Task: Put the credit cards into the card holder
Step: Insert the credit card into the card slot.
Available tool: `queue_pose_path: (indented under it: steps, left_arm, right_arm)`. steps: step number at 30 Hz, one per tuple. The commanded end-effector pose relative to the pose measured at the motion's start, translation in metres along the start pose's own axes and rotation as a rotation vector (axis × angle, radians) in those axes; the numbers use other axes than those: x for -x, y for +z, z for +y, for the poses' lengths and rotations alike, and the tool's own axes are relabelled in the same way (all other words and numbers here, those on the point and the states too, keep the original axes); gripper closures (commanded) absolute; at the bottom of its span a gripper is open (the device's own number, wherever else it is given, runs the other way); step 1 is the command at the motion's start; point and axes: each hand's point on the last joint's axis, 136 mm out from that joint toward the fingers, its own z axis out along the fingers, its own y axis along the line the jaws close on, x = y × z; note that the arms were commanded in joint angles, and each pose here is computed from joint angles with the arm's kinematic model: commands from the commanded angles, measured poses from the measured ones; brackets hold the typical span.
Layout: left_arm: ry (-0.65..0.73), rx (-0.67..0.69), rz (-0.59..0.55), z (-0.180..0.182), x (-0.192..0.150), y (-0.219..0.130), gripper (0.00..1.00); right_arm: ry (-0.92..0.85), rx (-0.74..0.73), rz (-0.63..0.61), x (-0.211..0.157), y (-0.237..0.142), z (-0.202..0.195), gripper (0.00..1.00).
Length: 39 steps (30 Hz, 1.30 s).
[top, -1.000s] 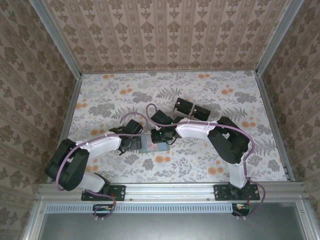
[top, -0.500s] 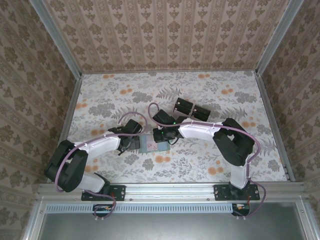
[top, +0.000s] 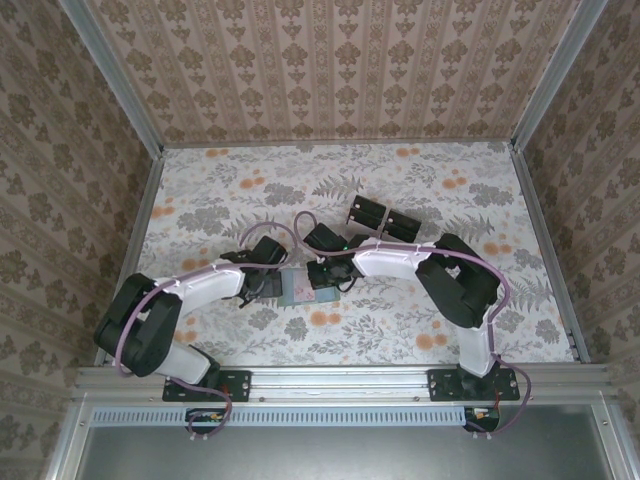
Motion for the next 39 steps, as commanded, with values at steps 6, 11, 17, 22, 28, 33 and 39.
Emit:
queue_pose_path:
  steps: [6,11,17,22,28,33,39]
  left_arm:
    - [-0.003,0.061,0.048,0.009,-0.012,0.013,0.00]
    - [-0.001,0.056,0.052,0.008,-0.013,0.014,0.00]
    - [0.000,0.051,0.053,0.006,-0.014,0.015,0.00]
    - [0.003,0.045,0.052,0.005,-0.013,0.015,0.00]
    - [0.000,0.038,0.037,0.005,-0.007,0.007,0.00]
    - [-0.015,0.026,-0.002,0.010,0.003,-0.008,0.00]
    - [-0.033,0.021,-0.023,0.018,0.011,-0.017,0.00]
  right_arm:
    - [-0.011,0.036,0.025,0.000,0.008,0.015,0.87]
    - [-0.008,0.058,0.031,0.001,0.010,0.024,0.87]
    - [-0.008,0.092,0.034,0.002,0.011,0.036,0.87]
    - [-0.018,0.116,0.046,0.001,0.014,0.048,0.87]
    - [-0.027,0.101,0.025,0.003,0.006,0.044,0.85]
    - [0.026,0.084,-0.021,0.003,-0.010,0.020,0.71]
    - [0.072,0.052,-0.007,-0.014,-0.009,-0.008,0.71]
